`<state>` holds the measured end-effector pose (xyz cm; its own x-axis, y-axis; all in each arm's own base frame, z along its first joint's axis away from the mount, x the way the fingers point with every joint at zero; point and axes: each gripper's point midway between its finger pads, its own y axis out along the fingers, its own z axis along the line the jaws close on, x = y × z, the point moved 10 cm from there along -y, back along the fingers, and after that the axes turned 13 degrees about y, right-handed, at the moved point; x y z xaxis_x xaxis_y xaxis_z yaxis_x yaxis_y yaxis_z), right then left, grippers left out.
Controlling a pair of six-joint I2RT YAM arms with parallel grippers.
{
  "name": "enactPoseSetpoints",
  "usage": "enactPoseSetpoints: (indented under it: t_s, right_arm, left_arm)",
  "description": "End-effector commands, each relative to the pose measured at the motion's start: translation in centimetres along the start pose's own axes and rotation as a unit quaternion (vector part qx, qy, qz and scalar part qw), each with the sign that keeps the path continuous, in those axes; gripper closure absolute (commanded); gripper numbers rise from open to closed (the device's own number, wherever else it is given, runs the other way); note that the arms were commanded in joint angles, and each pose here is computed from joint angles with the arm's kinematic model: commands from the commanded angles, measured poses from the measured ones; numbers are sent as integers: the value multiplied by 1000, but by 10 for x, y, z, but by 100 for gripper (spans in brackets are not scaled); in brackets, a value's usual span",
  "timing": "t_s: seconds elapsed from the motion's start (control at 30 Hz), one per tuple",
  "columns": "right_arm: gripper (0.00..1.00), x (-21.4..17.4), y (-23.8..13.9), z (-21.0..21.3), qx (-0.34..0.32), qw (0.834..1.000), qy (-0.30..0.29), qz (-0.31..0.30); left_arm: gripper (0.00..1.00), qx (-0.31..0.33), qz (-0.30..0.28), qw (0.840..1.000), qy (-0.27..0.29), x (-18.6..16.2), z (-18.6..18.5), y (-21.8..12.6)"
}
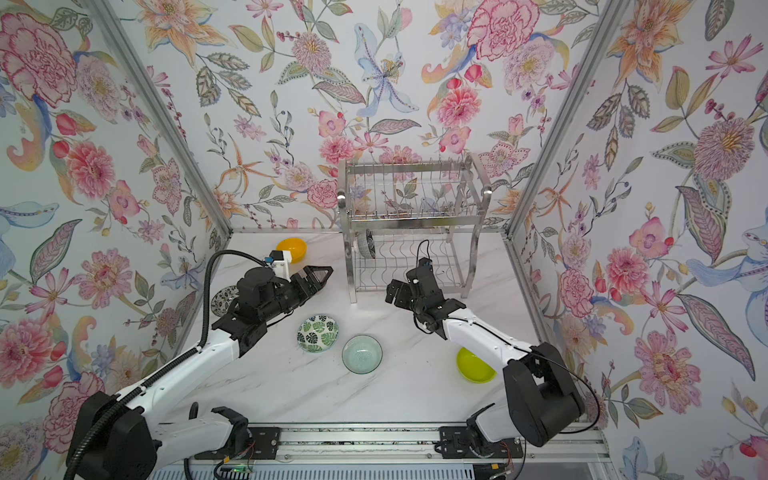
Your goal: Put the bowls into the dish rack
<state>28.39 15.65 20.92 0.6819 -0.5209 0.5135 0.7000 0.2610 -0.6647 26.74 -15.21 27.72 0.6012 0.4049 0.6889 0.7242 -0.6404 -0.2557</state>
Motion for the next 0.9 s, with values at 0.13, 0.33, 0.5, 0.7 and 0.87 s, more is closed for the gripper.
enactPoseSetpoints:
  t_s: [0.13, 0.33, 0.5, 0.7, 0.87]
  right_arm:
    - [1, -15, -54, -74, -211, 977, 44, -4]
    - [4, -31, -74, -103, -238, 967, 88, -19]
    - [14, -38, -84, -125, -254, 959, 127, -18]
    - [25, -48, -72, -143, -255, 956, 147, 12]
    - [49, -50, -61, -142, -264, 956, 121, 30]
  left_arm:
    - [1, -36, 16, 997, 59, -32, -28, 15]
    - [1, -81, 45, 992, 85, -63, -50, 37]
    - [1, -108, 61, 990, 73, -82, -54, 51]
    - [1, -115, 70, 988, 77, -90, -56, 61]
    - [1, -117, 74, 987, 82, -90, -57, 62]
